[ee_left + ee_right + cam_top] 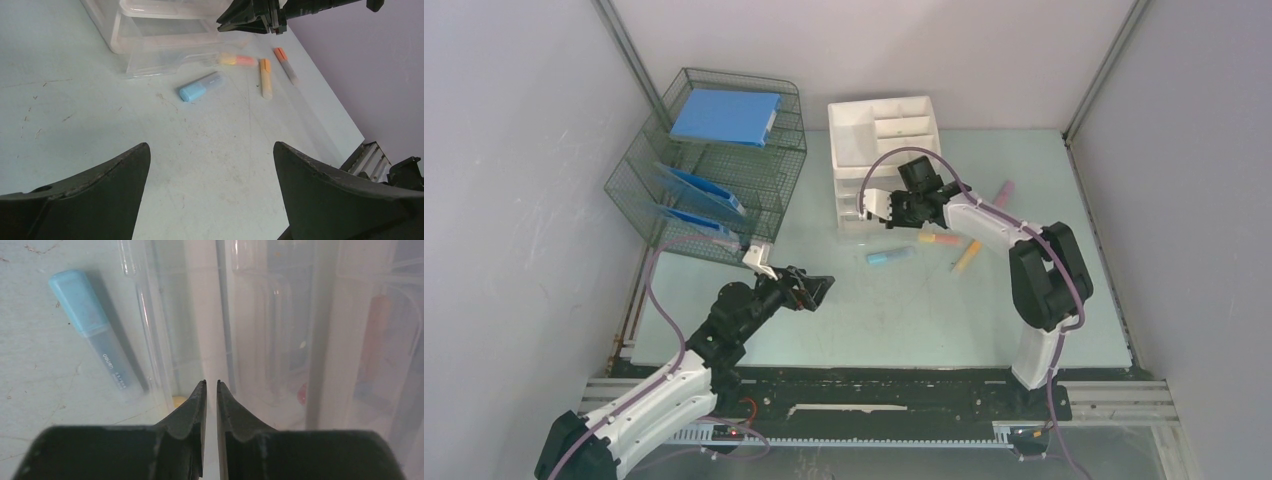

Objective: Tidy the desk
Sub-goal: Pick up the stationery from the center of the board.

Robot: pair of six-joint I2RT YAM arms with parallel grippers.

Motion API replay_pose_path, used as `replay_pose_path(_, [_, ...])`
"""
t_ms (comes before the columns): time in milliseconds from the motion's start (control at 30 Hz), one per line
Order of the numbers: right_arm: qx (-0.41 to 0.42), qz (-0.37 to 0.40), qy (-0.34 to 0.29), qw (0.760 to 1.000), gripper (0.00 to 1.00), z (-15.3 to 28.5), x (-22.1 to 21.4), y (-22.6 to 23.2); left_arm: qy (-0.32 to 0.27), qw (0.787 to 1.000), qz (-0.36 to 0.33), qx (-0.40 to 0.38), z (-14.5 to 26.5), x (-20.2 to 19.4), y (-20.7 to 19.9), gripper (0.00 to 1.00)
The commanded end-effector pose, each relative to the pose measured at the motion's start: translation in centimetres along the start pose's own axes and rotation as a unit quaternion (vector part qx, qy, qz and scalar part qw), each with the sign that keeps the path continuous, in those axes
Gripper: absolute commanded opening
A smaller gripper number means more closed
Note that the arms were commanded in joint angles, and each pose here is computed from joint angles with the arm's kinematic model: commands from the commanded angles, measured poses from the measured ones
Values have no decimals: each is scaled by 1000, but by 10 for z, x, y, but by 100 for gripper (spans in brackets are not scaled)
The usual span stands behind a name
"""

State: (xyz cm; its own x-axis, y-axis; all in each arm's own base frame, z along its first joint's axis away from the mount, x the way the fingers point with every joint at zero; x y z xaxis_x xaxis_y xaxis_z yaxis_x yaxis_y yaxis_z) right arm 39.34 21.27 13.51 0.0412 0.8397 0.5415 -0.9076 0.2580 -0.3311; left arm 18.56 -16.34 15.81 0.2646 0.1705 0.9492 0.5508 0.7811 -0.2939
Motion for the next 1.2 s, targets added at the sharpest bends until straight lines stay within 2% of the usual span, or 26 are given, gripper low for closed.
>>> replay_pose_path(0, [-16,19,-4,1000,19,0,11,-16,-18,1000,1,-6,-2,6,-1,100])
replay_pose_path(100, [3,8,14,1000,24,-9,5,-22,-19,1000,3,-9,-2,7,-2,100])
replay_pose_path(167, [8,1,13,1000,36,-12,5,-27,-18,1000,4,-11,-2,7,-3,100])
replay_pose_path(233, [8,5,9,1000,43,-12,5,-29,-17,1000,6,-11,-2,6,-3,100])
replay_pose_path(567, [-34,4,-1,999,60,-15,9,-49,-10,1000,9,-18,-4,0,-3,100])
replay_pose_path(800, [-25,-8,-20,999,65,-3,19,-49,2,998,5,-60,-8,-5,-13,100])
replay_pose_path(1167, [-60,-49,-49,996,69,62,44,-18,31,996,-51,-69,-28,-7,-20,100])
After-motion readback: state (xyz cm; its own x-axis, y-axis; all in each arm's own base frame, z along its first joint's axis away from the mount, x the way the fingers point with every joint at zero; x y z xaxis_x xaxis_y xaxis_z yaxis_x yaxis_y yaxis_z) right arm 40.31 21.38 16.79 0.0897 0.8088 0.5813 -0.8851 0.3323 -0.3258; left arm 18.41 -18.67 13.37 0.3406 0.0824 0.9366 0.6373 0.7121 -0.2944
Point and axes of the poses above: each gripper's point midway between its finger pads, its own z axis back along the fingers, its own y axis along the line the jaws close on, x = y × z, the point moved 5 cm from there along z, back along the fingers, and after that the axes turned 15 degrees about -z, right-handed, at the moved point
